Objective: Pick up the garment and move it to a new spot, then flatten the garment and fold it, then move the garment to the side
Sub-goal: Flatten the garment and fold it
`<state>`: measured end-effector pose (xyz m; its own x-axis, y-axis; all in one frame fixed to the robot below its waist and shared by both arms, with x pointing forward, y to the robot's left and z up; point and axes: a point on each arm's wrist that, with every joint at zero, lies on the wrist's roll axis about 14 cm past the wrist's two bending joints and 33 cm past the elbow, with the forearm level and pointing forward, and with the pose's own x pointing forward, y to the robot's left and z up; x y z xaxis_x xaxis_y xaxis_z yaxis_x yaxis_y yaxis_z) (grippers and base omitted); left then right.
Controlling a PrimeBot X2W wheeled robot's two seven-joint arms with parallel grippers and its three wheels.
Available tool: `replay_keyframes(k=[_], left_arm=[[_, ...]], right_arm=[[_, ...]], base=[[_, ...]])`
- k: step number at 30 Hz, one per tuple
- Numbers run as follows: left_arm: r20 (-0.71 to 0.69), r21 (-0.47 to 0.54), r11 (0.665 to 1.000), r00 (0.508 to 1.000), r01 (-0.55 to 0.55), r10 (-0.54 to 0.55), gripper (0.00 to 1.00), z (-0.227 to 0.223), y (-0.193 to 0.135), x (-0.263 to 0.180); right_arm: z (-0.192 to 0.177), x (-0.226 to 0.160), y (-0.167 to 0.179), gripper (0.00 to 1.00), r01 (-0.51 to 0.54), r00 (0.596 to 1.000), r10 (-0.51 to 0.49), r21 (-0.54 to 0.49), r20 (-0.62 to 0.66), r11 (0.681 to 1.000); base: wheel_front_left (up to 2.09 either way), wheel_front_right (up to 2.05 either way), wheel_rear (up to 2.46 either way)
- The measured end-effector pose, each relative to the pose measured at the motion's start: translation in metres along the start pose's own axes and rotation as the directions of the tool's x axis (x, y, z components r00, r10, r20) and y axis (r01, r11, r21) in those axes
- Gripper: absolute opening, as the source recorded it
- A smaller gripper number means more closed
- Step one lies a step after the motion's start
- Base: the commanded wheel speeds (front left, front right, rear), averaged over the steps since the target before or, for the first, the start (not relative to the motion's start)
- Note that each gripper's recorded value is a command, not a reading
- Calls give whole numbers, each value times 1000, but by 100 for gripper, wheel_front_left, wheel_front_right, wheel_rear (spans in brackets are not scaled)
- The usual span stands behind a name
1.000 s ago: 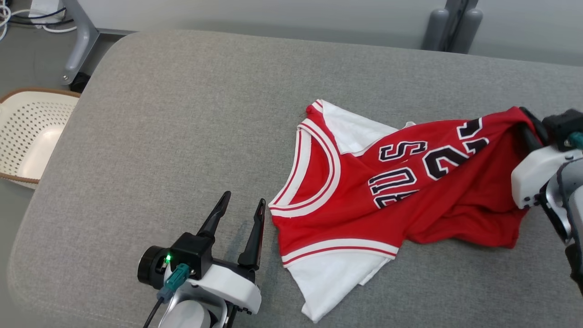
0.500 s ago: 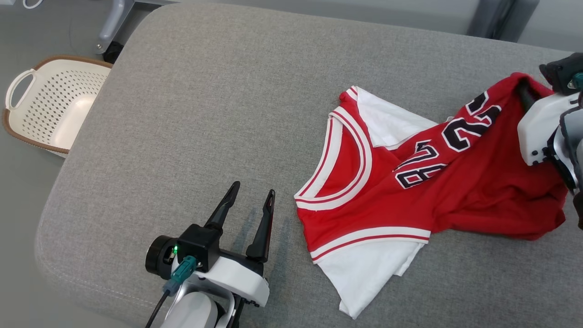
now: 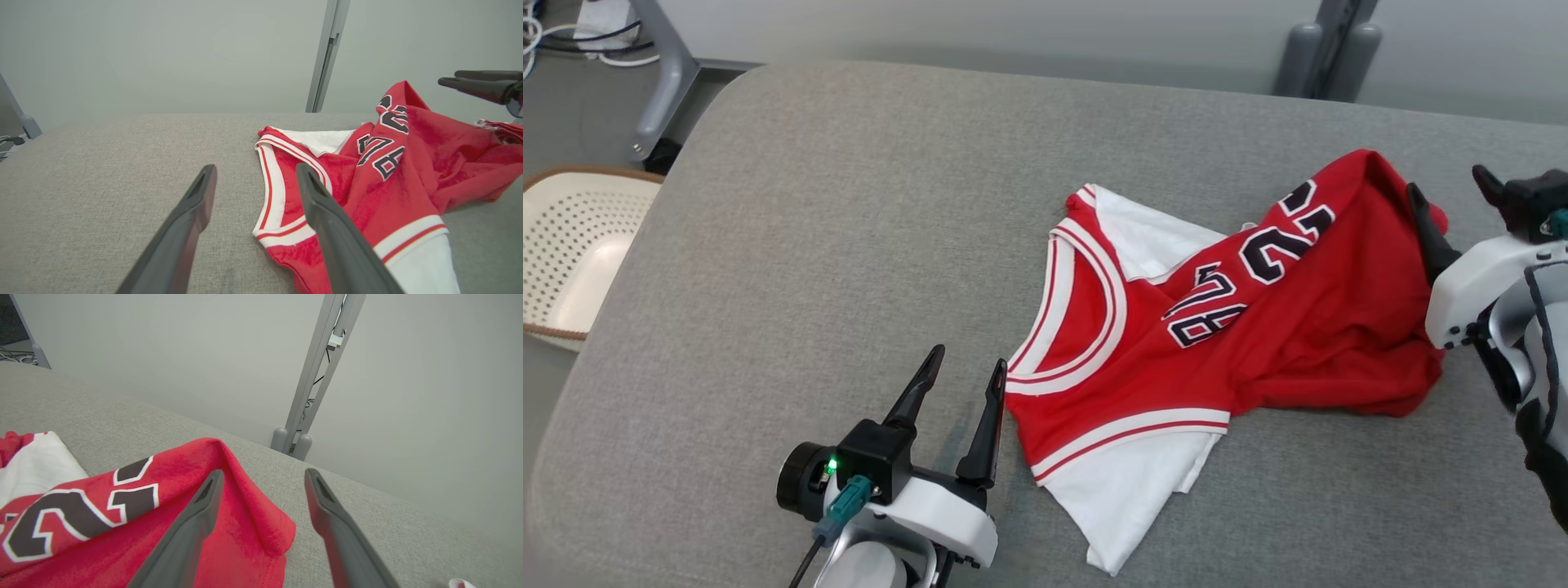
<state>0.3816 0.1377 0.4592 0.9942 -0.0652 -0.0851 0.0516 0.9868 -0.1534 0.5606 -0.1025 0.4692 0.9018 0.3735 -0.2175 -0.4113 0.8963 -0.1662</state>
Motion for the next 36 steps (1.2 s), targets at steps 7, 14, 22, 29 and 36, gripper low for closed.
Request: replay_keyframes(k=[7, 14, 22, 29, 36], left_arm=[[8, 9, 997, 997, 77, -77, 100, 2, -22, 5], [7, 19, 992, 992, 127, -128, 100, 2, -37, 4], [16, 27, 989, 989, 146, -147, 100, 6, -41, 5], [14, 30, 989, 989, 144, -145, 100, 6, -39, 4], [8, 33, 990, 991, 134, -134, 100, 5, -35, 5]], right_arm=[[-22, -49, -12, 100, 77, 997, -80, 131, 22, 988], [-54, -94, -1, 100, 122, 992, -122, 227, -13, 966], [-67, -110, 18, 100, 128, 992, -121, 291, -43, 948], [-70, -109, 36, 100, 100, 995, -85, 315, -61, 944], [-89, -106, 59, 100, 58, 989, -15, 295, -149, 954]], base=[[0, 0, 0], [0, 0, 0], [0, 0, 0], [0, 0, 0], [0, 0, 0]])
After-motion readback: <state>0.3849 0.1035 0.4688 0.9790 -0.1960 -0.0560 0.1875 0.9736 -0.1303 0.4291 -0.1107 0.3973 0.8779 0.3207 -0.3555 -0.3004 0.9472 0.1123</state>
